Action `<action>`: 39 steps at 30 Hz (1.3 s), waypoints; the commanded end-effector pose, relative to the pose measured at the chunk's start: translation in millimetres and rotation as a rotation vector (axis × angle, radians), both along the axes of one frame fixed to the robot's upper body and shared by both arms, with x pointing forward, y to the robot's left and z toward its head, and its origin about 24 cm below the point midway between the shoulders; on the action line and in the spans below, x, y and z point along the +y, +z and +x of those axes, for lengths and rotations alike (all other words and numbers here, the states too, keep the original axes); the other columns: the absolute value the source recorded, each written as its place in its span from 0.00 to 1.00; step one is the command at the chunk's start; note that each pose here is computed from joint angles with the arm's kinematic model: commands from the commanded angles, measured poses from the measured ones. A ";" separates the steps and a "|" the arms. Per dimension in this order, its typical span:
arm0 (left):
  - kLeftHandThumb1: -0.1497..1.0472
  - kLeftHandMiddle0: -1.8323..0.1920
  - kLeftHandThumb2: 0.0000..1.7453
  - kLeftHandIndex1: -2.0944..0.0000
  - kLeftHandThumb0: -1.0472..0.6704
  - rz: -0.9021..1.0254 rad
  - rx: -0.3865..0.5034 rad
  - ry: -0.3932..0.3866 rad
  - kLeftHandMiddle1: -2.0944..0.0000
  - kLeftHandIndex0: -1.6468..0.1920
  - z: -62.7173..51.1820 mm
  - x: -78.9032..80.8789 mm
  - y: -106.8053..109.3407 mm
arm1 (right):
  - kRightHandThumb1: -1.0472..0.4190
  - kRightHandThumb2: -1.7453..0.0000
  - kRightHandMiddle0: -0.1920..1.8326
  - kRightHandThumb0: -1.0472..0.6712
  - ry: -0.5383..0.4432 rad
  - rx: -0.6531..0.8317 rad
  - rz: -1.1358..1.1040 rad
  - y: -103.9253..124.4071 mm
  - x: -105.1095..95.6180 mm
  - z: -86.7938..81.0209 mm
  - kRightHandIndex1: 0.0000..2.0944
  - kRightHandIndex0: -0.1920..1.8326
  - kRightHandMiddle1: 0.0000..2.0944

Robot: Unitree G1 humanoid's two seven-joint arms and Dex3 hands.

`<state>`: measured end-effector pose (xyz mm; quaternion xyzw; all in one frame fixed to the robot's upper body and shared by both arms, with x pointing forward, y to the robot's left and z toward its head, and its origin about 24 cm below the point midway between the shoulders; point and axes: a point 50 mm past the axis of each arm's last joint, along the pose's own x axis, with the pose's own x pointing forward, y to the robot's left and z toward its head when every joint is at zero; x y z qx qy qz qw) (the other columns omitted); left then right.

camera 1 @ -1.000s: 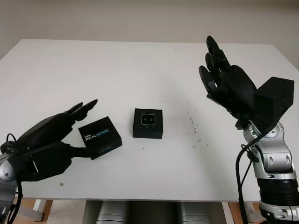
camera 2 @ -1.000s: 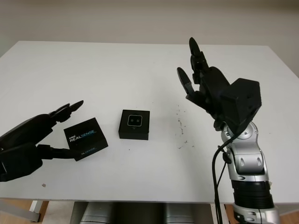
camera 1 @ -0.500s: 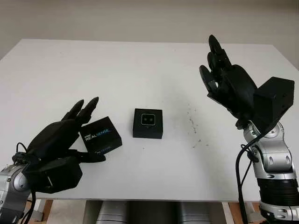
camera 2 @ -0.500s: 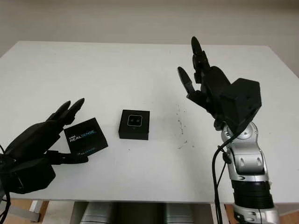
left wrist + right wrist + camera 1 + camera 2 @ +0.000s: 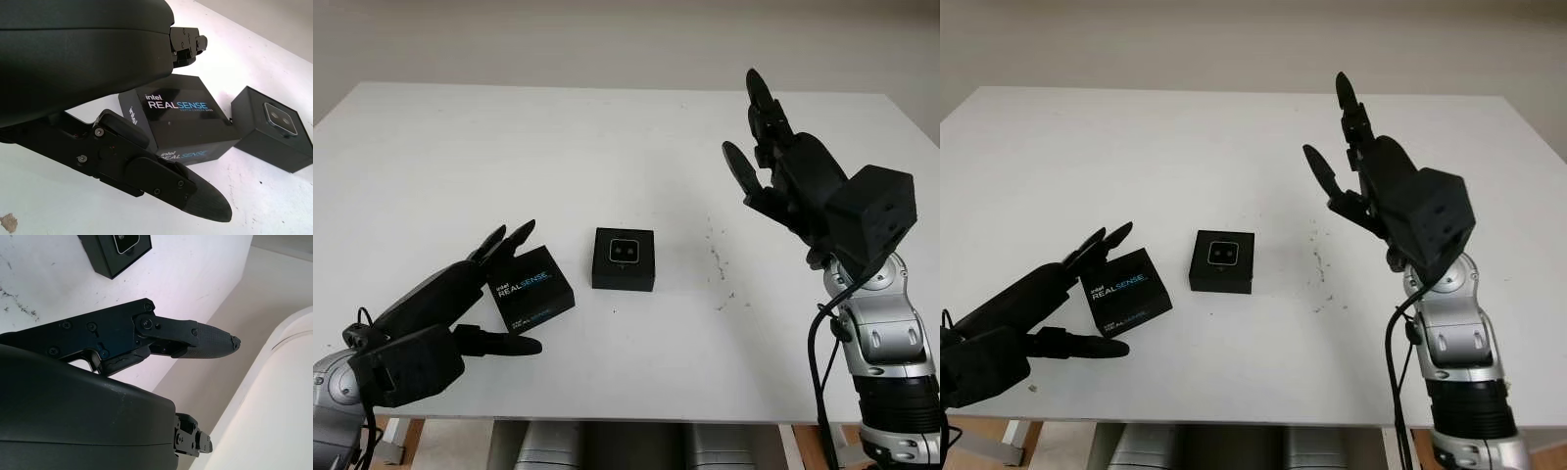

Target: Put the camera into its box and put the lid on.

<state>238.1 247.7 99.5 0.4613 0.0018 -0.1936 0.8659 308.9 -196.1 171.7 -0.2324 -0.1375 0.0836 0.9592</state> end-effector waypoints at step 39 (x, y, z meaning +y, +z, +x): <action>1.00 0.89 0.04 0.25 0.54 -0.024 -0.341 0.023 0.17 0.84 -5.1 -20.8 -24.5 | 0.00 0.71 0.05 0.20 0.029 -0.052 -0.149 0.1 5.0 -6.6 0.02 0.01 0.03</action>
